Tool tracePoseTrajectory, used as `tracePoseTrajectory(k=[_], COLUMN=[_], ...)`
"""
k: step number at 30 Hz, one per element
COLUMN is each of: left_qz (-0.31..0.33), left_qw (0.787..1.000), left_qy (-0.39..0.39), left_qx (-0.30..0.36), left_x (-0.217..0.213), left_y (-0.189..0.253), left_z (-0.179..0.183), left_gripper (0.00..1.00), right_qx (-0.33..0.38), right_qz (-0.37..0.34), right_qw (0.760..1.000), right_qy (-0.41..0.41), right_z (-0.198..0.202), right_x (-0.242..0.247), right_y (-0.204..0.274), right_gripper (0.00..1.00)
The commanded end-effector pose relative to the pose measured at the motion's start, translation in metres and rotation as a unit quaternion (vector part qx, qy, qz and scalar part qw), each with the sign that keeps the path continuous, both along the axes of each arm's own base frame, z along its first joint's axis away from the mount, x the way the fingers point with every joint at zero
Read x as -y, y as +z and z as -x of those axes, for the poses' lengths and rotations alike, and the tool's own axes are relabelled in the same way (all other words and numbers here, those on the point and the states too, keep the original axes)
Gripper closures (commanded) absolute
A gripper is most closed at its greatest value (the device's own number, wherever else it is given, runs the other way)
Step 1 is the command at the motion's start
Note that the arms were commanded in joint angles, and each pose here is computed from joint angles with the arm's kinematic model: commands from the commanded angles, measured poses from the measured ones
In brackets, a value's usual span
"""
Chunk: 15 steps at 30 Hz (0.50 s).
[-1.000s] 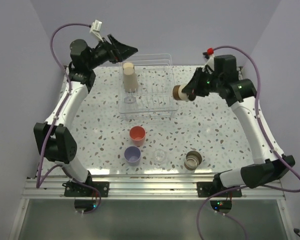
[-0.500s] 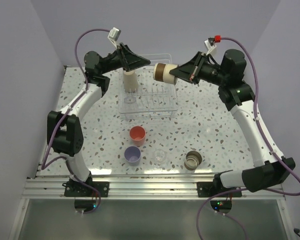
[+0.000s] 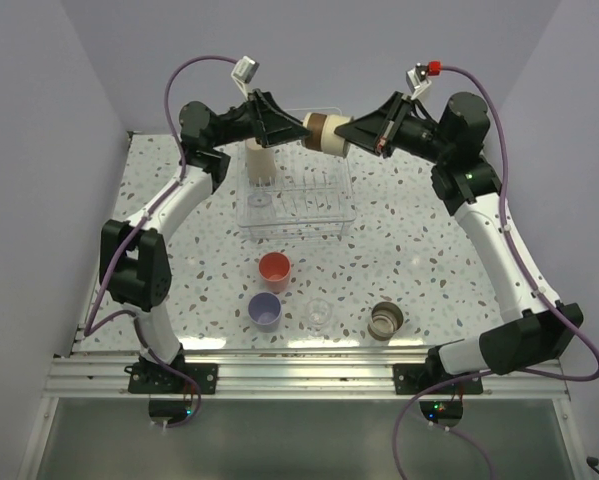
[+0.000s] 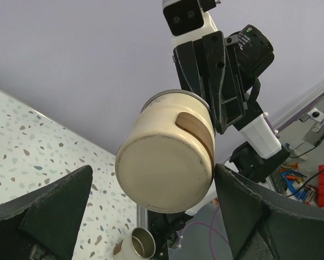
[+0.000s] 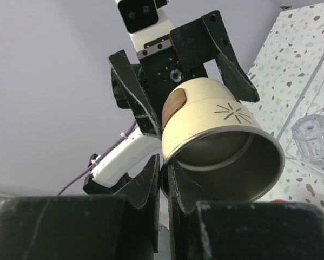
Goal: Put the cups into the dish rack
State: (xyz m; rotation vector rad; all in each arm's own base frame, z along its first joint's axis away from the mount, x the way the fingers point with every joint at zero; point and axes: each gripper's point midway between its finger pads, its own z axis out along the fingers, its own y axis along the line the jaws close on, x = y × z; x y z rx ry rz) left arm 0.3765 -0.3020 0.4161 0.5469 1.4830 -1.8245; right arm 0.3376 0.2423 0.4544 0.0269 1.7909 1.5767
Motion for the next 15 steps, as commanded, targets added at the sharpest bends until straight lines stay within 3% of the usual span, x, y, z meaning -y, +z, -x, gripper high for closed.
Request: tracePoseTrajectory(k=[1,11,15], left_qz=[0.013,0.079,0.071], left_qw=[0.999,0.994,0.993], left_qy=[-0.016,-0.056,-0.075], left_qx=[0.044,0.056,0.051], left_x=[-0.001,-0.001,0.013], left_y=[0.022,0.042,0.043], left_z=[0.013,0.024,0.027], left_gripper=[0.07,0.16,0.2], right_qx=[0.053,0.051,0.053], right_qz=[-0.026,-0.028,-0.028], right_qw=[0.998,0.998,0.998], right_qy=[0.009,0.014,0.012], right_z=[0.006,0.002,0.0], right_x=[-0.001,-0.003,-0.003], right_y=[0.031,0.025,0.023], right_gripper=[1.0,1.0,1.0])
